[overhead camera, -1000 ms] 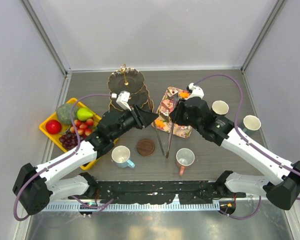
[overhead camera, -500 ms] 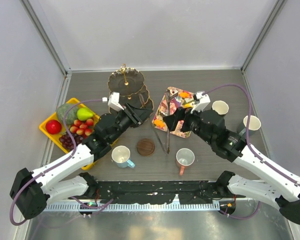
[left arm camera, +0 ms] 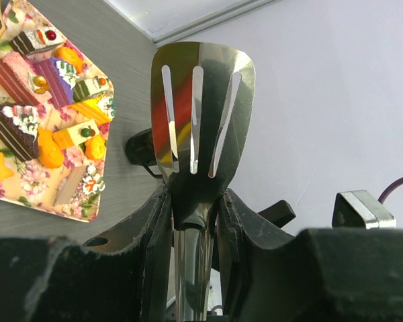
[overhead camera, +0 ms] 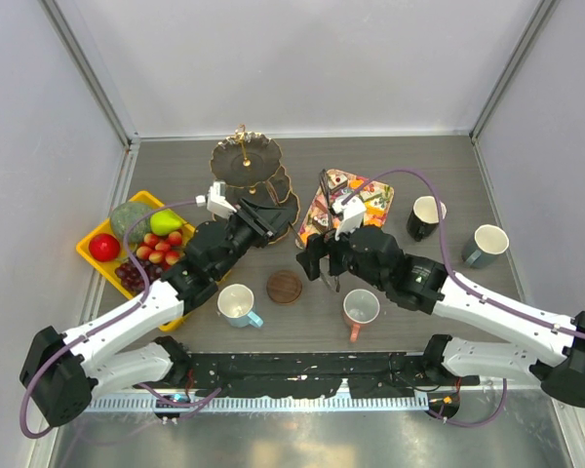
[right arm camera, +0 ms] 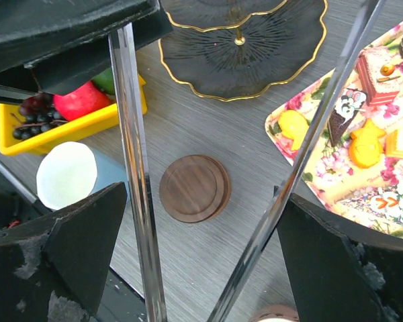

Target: Serve the afternoon tea

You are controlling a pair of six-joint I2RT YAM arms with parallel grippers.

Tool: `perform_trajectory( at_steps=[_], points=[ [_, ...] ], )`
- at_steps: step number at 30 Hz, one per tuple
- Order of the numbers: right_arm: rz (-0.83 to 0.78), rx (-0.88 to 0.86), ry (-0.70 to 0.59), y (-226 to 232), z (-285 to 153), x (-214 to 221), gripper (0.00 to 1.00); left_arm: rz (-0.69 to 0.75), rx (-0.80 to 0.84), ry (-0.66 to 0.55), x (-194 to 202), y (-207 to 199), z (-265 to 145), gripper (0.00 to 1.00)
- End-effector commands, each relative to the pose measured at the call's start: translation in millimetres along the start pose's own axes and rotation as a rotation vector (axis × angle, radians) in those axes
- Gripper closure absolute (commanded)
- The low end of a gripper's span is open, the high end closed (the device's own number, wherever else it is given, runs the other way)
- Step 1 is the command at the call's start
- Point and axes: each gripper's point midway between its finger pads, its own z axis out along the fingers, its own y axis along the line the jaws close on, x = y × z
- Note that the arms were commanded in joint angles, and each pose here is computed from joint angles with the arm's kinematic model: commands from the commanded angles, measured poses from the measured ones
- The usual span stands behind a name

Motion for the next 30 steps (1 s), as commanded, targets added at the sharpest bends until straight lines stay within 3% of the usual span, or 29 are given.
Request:
perform_trajectory(
  at_steps=[1,3,13,15,19,20,22,30],
  points=[
    [-0.033,0.043,-0.058,2,0,-26,0.02,-0.063,0.071,-0.034,-10,-25,3,0.86],
    [-0.049,0.05,-0.052,3,2,-25,0.0,-0.063,0.07,-0.031,-9,-25,4,0.86],
    [-0.133,0.107,-0.025,9,10,-25,0.17,-0.06,0.036,-0.014,-5,-17,4,0.86],
    [-0.141,0.118,-0.017,7,11,-25,0.23,-0.056,0.038,-0.014,-6,-19,4,0.86],
    [-0.137,0.105,-0.015,10,11,-25,0.48,-0.038,0.033,-0.01,-6,-20,2,0.82],
    [-0.137,0.102,-0.014,11,11,-24,0.49,-0.037,0.027,-0.005,-4,-18,3,0.81],
    [-0.134,0.088,-0.012,13,10,-24,0.53,-0.033,0.029,0.004,-3,-18,3,0.76],
    [-0.128,0.087,-0.031,13,5,-30,0.61,-0.011,0.008,0.021,0,-11,-4,0.28]
  ],
)
